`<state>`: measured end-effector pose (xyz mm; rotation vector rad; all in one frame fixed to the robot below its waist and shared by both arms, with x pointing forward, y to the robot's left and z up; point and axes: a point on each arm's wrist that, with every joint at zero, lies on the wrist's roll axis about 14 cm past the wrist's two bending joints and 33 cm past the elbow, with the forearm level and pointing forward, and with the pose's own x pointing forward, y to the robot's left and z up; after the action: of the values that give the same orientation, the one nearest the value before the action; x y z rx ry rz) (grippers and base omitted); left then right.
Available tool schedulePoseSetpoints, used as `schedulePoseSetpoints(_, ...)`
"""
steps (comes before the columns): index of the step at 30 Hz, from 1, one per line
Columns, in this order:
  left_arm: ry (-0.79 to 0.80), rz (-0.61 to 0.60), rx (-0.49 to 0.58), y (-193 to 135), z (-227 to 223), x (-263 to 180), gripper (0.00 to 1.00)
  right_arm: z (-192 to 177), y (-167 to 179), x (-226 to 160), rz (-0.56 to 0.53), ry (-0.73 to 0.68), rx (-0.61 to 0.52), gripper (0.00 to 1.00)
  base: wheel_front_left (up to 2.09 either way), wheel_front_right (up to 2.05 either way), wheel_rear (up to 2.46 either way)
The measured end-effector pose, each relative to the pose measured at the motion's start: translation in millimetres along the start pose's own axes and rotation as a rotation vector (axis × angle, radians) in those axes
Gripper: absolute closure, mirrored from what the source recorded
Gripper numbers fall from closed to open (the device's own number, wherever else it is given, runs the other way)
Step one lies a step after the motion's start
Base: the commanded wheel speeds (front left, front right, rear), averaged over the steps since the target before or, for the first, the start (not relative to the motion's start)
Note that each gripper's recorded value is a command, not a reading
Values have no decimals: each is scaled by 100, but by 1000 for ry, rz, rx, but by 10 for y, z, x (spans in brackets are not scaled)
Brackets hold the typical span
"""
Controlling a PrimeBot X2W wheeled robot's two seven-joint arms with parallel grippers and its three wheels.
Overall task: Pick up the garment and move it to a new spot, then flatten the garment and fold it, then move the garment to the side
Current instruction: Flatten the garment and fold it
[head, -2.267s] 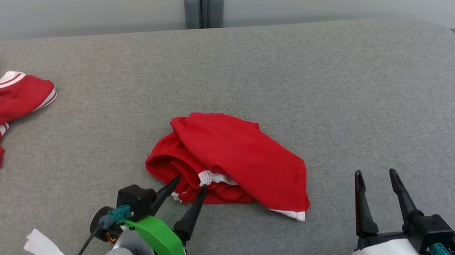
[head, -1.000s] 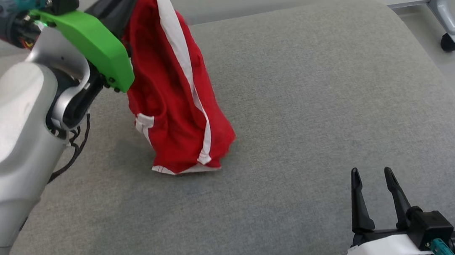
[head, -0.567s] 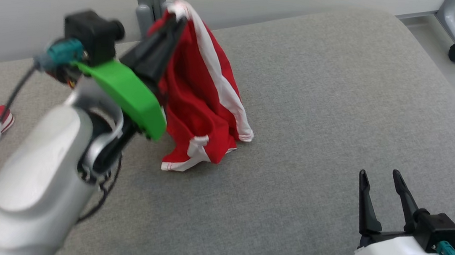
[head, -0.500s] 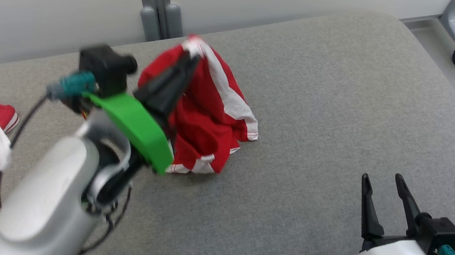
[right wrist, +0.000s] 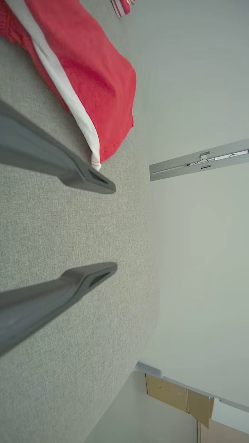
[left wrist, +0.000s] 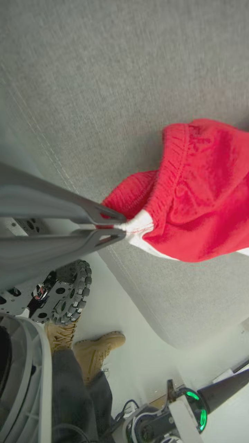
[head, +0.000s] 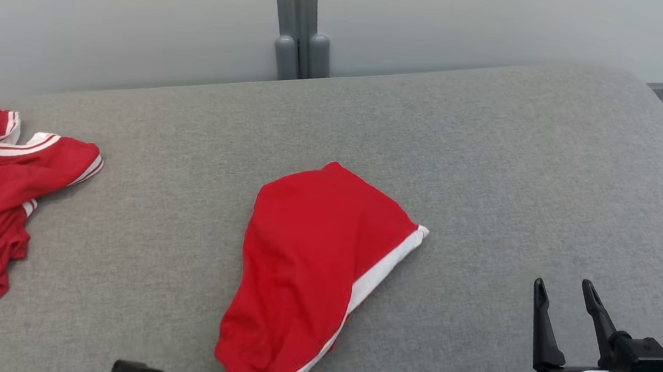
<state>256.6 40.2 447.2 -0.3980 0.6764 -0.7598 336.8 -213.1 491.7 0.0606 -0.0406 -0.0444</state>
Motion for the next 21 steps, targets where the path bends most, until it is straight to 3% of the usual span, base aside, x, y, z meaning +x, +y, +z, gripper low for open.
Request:
schedulePoseSetpoints(8,-52,297,-116,876,-317,-373,100,-16,169,52,55,3,3,0,0,0,0)
schedulePoseSetpoints(12,-130,327,-153,1032,-245,-450,100,1,232,67,75,-3,1,0,0,0,0)
schedulePoseSetpoints(19,-237,386,-106,1281,17,-486,100,16,266,72,87,-7,-5,0,0,0,0)
schedulePoseSetpoints(20,-244,395,-97,1309,31,-488,62,14,266,70,87,-7,-5,0,0,0,0)
schedulePoseSetpoints(21,-248,402,-93,1334,41,-491,35,14,267,68,87,-7,-5,0,0,0,0)
